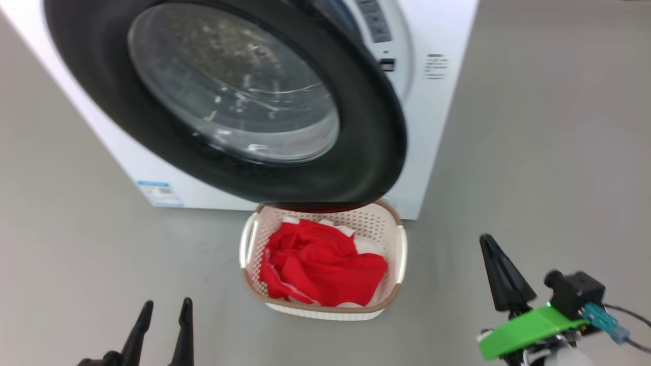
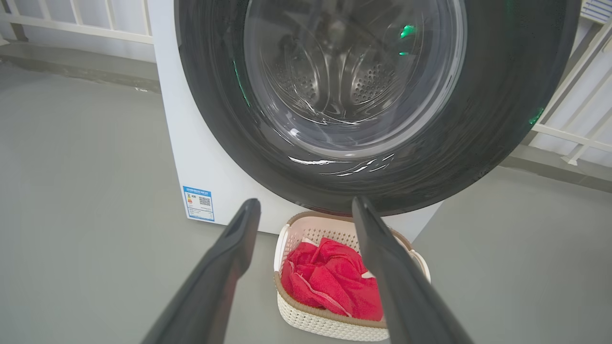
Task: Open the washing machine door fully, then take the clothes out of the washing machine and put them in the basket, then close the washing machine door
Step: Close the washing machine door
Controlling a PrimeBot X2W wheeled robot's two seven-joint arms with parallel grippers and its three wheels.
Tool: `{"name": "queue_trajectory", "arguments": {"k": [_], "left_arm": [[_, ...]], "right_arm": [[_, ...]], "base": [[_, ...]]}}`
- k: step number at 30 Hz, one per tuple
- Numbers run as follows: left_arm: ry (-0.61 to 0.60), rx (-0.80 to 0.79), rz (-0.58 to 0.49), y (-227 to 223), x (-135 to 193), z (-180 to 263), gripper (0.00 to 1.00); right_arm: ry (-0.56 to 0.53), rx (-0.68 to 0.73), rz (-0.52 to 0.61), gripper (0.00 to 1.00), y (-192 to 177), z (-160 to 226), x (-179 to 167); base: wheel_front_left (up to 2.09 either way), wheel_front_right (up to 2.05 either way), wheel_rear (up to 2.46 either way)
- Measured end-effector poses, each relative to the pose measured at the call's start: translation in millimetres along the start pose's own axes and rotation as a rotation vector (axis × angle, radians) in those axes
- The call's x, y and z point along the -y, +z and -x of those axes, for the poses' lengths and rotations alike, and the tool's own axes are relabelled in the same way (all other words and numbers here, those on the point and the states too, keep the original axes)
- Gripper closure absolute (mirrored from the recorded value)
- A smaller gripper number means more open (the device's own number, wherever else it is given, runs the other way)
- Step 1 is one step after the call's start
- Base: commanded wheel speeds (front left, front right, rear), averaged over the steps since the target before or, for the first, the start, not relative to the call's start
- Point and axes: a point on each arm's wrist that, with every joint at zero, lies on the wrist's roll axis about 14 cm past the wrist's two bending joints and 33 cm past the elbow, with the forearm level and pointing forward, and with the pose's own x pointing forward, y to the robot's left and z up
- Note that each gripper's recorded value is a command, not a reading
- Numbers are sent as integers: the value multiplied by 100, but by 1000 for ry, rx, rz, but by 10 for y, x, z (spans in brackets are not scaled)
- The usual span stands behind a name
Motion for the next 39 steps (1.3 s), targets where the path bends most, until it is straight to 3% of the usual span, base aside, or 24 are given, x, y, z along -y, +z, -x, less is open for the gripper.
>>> {"name": "queue_trajectory", "arguments": {"k": [11, 18, 39], "left_arm": [[59, 32, 25, 108, -146, 43, 0], [82, 27, 47, 103, -182, -28, 0], [87, -11, 49, -12, -172, -497, 0]], "right_arm": [[210, 39, 38, 100, 134, -634, -615], [283, 41, 39, 100, 99, -984, -813], [289, 58, -8, 100, -138, -1739, -696]], "base": [[0, 0, 0], [0, 0, 0], [0, 0, 0]]}}
